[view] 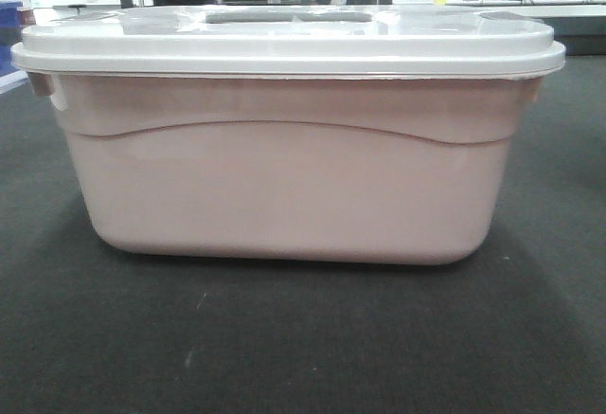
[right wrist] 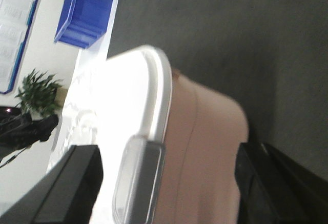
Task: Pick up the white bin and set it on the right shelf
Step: 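Close both grippers on the lid handles at opposite ends of the bin, then lift the pink bin off the table with both grippers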
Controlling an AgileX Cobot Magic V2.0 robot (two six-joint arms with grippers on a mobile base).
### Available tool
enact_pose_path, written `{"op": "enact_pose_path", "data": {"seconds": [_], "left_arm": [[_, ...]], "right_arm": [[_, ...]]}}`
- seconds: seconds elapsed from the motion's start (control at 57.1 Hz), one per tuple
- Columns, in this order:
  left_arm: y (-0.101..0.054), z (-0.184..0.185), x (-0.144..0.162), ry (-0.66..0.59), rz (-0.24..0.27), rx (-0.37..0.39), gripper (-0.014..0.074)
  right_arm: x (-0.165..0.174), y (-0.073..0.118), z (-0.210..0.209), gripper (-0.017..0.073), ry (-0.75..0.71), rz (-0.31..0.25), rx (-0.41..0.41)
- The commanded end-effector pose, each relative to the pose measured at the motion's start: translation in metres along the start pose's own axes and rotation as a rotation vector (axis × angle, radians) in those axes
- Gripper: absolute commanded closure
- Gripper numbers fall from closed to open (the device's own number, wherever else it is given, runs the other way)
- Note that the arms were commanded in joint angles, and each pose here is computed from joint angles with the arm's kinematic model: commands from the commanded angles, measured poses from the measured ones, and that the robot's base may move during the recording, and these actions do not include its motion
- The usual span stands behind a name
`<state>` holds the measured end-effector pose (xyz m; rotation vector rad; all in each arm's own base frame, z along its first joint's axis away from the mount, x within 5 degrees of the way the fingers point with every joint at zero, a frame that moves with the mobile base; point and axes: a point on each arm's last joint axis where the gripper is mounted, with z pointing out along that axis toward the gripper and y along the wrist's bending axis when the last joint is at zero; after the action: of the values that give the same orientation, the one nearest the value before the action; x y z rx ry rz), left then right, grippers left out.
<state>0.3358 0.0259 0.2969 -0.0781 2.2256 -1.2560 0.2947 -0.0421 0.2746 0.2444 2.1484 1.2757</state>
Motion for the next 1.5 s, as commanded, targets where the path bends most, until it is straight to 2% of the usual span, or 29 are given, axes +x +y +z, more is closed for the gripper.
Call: {"op": "enact_pose_path", "data": {"seconds": [0.0,0.158,0.42,0.56,0.682,0.857,1.208,1.225,1.33,1.487], "left_arm": [[-0.03,-0.002,0.007,0.046,0.03,0.166,0.0239],[-0.025,0.005,0.017,0.064,-0.02,0.184,0.0239],[-0.017,0.014,0.031,-0.001,-0.111,0.284,0.0239],[-0.019,0.026,0.035,0.017,-0.115,0.313,0.0239],[-0.027,0.034,0.036,0.016,-0.117,0.353,0.0239],[-0.033,0.043,0.039,0.032,-0.112,0.369,0.0239],[-0.033,0.071,0.05,0.109,-0.152,0.405,0.0239],[-0.035,0.071,0.049,0.096,-0.162,0.425,0.0262],[-0.035,0.071,0.048,0.094,-0.163,0.427,0.0316],[-0.035,0.071,0.048,0.094,-0.163,0.427,0.0451]], "right_arm": [[0.013,0.025,0.004,-0.0065,0.032,-0.038,-0.206],[0.028,0.022,0.014,-0.0065,0.04,-0.022,-0.243],[0.03,0.021,0.022,-0.0065,0.019,0.02,-0.286],[0.035,0.027,0.037,-0.0065,0.043,0.014,-0.328],[0.036,0.033,0.043,-0.0065,0.035,0.018,-0.361],[0.036,0.034,0.044,-0.0065,0.034,0.019,-0.365],[0.036,0.034,0.044,-0.0062,0.035,0.019,-0.365],[0.036,0.034,0.044,-0.0001,0.036,0.019,-0.366],[0.036,0.034,0.044,0.0131,0.036,0.019,-0.366],[0.036,0.034,0.044,0.0323,0.036,0.019,-0.366]]}}
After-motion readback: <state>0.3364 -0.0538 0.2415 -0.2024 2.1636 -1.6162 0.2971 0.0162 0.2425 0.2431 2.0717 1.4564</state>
